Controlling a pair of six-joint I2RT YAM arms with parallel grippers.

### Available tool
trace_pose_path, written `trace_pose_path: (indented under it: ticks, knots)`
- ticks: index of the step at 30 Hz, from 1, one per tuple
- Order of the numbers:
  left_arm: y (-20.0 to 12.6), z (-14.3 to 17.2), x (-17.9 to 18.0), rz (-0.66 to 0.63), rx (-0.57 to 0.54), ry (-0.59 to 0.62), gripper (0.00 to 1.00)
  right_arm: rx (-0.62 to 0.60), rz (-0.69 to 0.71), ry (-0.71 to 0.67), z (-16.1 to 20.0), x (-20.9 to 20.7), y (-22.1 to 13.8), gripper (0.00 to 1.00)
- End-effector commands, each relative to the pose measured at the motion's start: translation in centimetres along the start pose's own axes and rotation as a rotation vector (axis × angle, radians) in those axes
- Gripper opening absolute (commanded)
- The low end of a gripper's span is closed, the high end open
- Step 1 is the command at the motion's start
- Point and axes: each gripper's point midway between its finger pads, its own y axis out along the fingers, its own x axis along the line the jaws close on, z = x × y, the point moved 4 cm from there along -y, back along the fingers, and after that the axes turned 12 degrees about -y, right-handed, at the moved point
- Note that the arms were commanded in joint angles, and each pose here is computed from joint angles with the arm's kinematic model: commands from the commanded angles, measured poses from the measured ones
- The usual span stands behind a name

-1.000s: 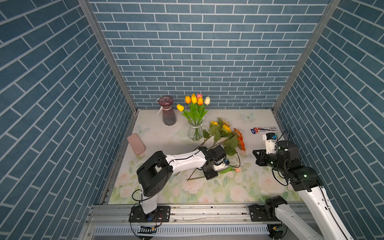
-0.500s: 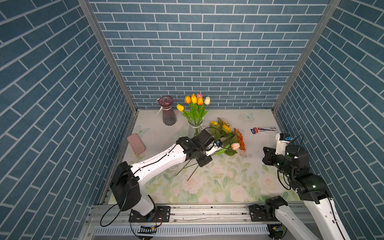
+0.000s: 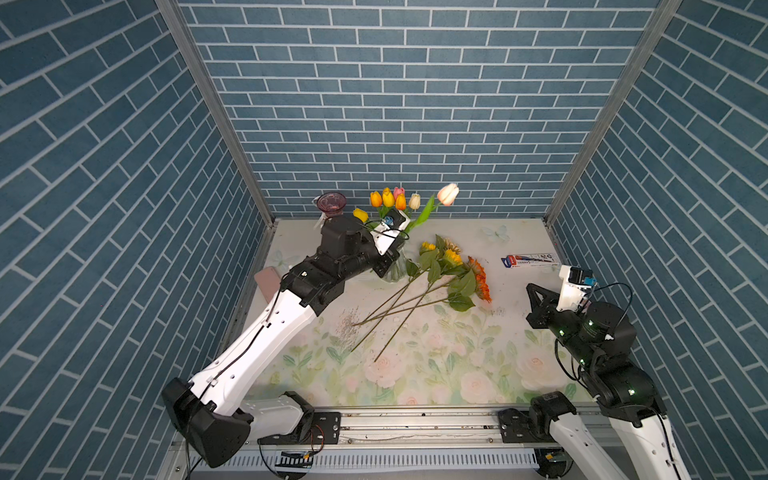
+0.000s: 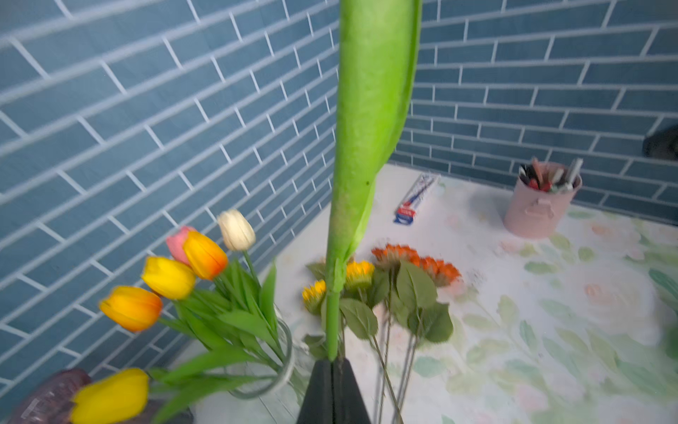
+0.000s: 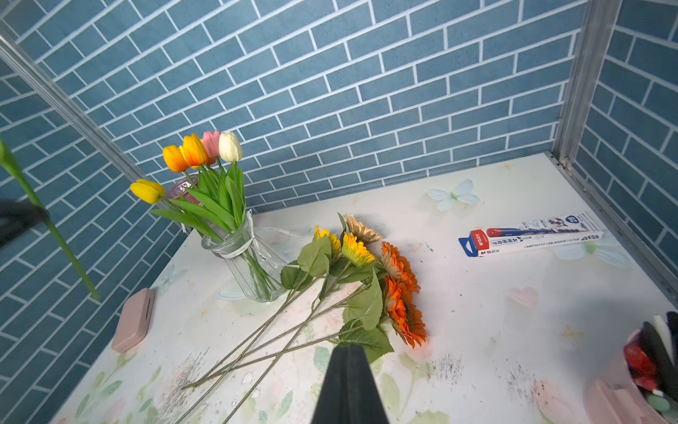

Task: Arrange the flowers in different vases according to their variety
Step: Insert the flower into the vase.

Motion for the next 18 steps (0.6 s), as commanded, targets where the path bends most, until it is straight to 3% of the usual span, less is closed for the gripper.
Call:
trace_pose_path:
  ticks: [1,9,18]
  knots:
    - [-0.2,-5.2,0.9,-0.013,-0.221,0.045,0.0,-0.082,-0.072,-0.047,-1.3,1.0,0.1,0.0]
    - [1.4,-6.7,3.4,-0.035,-0.426,-0.014,0.0,-0.121,-0.16,-0.12,-1.1,2.1,0.8,0.0]
    - [4.2,-3.4,7.2,-0.092,-0.515,-0.143,0.0,-0.1,-0.192,-0.136,-0.5,2.4,1.9,0.0]
